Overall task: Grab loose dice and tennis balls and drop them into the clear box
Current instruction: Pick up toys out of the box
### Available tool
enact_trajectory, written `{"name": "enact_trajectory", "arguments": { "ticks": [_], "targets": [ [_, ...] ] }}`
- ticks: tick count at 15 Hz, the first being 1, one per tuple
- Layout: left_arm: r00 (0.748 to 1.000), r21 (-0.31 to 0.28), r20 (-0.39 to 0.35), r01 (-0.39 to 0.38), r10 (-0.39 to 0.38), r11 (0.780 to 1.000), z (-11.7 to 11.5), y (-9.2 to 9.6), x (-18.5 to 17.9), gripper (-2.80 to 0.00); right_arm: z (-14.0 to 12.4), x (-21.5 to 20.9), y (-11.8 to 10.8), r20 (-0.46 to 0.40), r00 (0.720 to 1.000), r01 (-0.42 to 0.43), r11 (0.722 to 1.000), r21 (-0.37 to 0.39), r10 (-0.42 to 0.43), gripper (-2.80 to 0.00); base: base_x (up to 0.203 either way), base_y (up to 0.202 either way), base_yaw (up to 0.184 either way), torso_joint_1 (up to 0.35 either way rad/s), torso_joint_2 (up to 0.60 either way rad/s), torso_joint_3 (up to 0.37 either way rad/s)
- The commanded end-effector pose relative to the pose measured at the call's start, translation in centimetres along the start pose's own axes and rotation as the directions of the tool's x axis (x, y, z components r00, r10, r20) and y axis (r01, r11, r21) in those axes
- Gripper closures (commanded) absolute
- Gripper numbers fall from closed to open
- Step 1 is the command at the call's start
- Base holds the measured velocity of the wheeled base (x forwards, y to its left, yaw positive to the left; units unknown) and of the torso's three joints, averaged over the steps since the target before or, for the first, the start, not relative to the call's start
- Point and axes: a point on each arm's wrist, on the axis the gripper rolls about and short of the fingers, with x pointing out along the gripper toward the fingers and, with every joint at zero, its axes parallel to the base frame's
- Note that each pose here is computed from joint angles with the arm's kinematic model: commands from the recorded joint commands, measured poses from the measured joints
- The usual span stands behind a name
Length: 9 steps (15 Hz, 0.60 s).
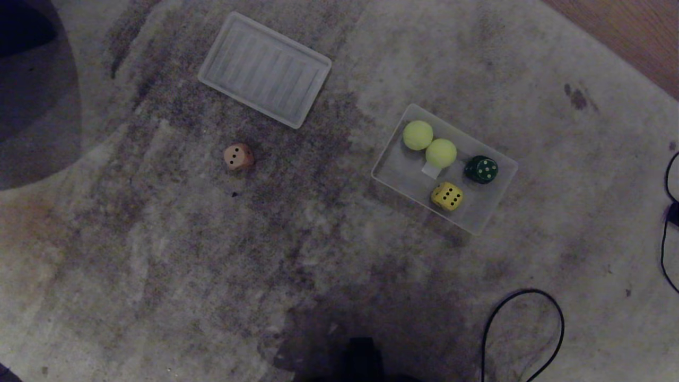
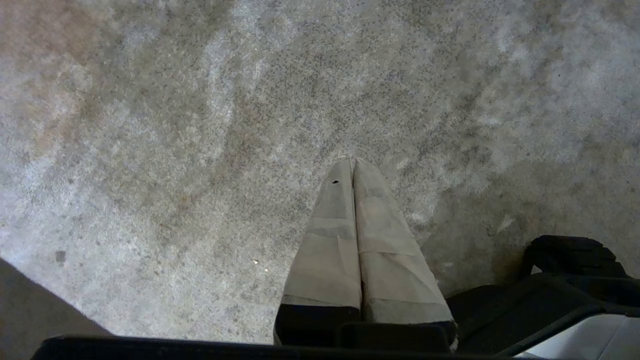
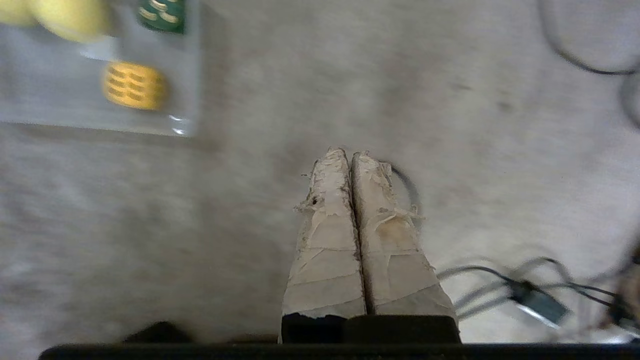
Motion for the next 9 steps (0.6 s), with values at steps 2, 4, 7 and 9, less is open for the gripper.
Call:
{"name": "enact_trajectory", "arguments": {
  "ticks": [2,4,7,9],
  "targets": [
    [1.000,0.000,-0.001,-0.001,0.001,1.000,0.0,0.0,0.0,0.00,-3.7,-1.9,-1.8,0.028,1.000,-0.001,0.998,-0.068,0.002,0.00,0.000,0.000,0.000,0.000,0.00,0.000],
    [1.000,0.000,-0.001,-0.001,0.001,1.000,0.0,0.0,0.0,0.00,-5.6,-2.3,-2.4,0.004,0.999,-0.034,0.992,-0.124,0.035,0.00,0.000,0.000,0.000,0.000,0.00,0.000],
    [1.000,0.000,-0.001,-0.001,0.001,1.000,0.0,0.0,0.0,0.00,-7.0,-2.9,-2.9,-0.020,0.998,-0.058,0.977,-0.207,0.055,0.00,0.000,0.000,0.000,0.000,0.00,0.000],
    [1.000,0.000,-0.001,-0.001,0.001,1.000,0.0,0.0,0.0,0.00,-7.4,-2.9,-2.9,-0.090,0.992,-0.108,0.968,-0.227,0.090,0.00,0.000,0.000,0.000,0.000,0.00,0.000]
  ]
}}
